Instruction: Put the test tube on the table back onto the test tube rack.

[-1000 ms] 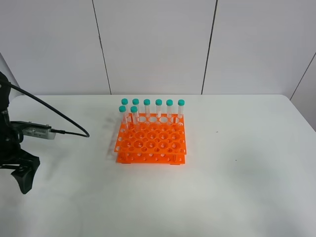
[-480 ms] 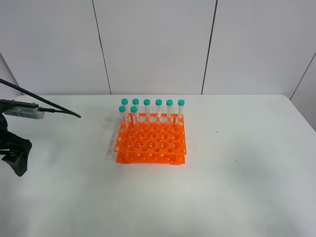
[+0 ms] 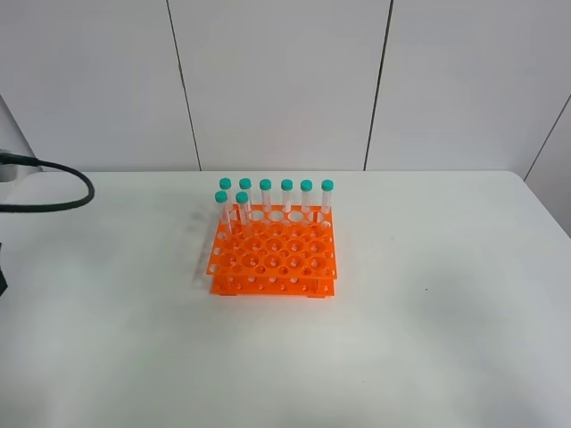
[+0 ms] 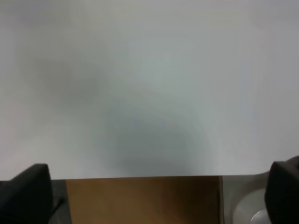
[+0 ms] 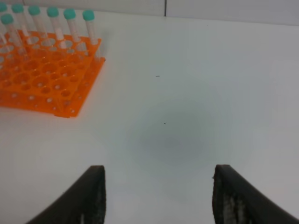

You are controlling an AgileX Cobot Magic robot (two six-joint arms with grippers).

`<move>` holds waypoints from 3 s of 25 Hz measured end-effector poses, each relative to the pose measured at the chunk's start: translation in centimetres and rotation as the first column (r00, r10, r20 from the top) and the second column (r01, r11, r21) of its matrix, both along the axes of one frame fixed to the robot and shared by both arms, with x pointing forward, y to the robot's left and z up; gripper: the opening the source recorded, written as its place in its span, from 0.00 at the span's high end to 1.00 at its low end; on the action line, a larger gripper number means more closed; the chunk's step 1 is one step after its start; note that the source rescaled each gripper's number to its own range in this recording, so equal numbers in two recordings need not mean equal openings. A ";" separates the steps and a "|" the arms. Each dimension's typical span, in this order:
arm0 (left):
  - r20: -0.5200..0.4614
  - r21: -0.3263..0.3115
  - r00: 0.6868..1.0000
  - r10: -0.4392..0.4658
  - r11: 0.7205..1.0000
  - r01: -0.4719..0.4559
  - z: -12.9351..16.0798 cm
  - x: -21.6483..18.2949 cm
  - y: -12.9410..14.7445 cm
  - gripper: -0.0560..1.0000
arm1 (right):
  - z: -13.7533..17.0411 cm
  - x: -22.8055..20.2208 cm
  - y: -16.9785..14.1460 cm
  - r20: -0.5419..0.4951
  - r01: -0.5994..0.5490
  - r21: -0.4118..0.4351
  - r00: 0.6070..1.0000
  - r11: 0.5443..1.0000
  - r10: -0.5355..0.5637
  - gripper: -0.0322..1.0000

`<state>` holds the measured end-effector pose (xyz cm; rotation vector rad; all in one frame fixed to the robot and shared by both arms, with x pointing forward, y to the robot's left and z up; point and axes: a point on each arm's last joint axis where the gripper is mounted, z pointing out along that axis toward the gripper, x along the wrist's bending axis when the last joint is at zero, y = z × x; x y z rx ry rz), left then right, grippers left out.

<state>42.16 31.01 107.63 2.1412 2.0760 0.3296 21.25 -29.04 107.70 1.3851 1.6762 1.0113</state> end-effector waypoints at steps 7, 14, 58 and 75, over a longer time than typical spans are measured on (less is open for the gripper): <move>0.199 -0.048 0.978 -0.062 0.996 0.072 1.2 -7.0 -0.9 0.00 | 0.0 0.0 0.0 0.000 0.000 0.000 1.000 1.000 0.000 0.44; 0.345 -0.004 0.934 -0.096 0.995 0.103 1.5 -11.2 -0.9 0.00 | 0.0 0.0 0.0 0.000 0.000 0.000 1.000 1.000 0.000 0.44; 0.659 -0.006 0.748 -0.083 0.993 0.115 -2.4 -16.8 -1.5 0.00 | 0.0 0.0 0.0 0.000 -0.001 0.001 1.000 1.000 0.001 0.44; 0.749 0.012 0.657 -0.085 0.993 0.115 -2.4 -18.8 -1.5 0.00 | 0.0 0.0 0.0 0.000 -0.001 0.001 1.000 1.000 0.001 0.44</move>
